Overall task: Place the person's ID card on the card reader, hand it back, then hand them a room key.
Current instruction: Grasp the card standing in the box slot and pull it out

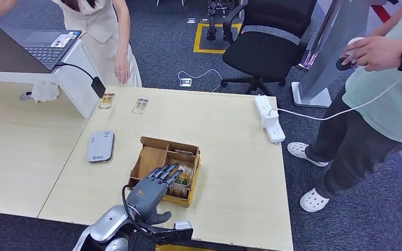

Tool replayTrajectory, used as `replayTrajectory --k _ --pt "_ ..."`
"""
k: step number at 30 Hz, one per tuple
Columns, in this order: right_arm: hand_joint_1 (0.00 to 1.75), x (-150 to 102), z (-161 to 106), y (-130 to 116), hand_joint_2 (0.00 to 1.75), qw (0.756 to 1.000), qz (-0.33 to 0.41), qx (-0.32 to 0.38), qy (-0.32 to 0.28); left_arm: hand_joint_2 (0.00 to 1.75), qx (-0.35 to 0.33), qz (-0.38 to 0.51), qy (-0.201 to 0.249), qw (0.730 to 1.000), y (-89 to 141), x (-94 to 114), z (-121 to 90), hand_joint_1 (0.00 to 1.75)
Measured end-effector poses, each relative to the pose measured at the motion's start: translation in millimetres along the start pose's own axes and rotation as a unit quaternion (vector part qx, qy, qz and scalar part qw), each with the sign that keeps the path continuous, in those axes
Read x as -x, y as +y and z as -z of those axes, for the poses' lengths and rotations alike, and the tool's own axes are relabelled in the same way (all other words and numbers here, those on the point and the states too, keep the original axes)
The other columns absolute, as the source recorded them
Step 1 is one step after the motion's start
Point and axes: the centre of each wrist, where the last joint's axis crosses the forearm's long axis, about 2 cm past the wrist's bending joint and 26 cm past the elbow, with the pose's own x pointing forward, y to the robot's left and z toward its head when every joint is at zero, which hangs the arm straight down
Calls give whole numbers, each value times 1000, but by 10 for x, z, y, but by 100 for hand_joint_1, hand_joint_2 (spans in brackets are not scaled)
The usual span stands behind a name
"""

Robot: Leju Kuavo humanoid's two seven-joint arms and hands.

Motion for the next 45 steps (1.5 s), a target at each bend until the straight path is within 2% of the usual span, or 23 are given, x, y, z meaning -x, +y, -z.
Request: replayTrajectory --k 45 --pt "0 1 0 1 175 1000 -4 0 1 175 1 11 3 1000 -27 4 -10 0"
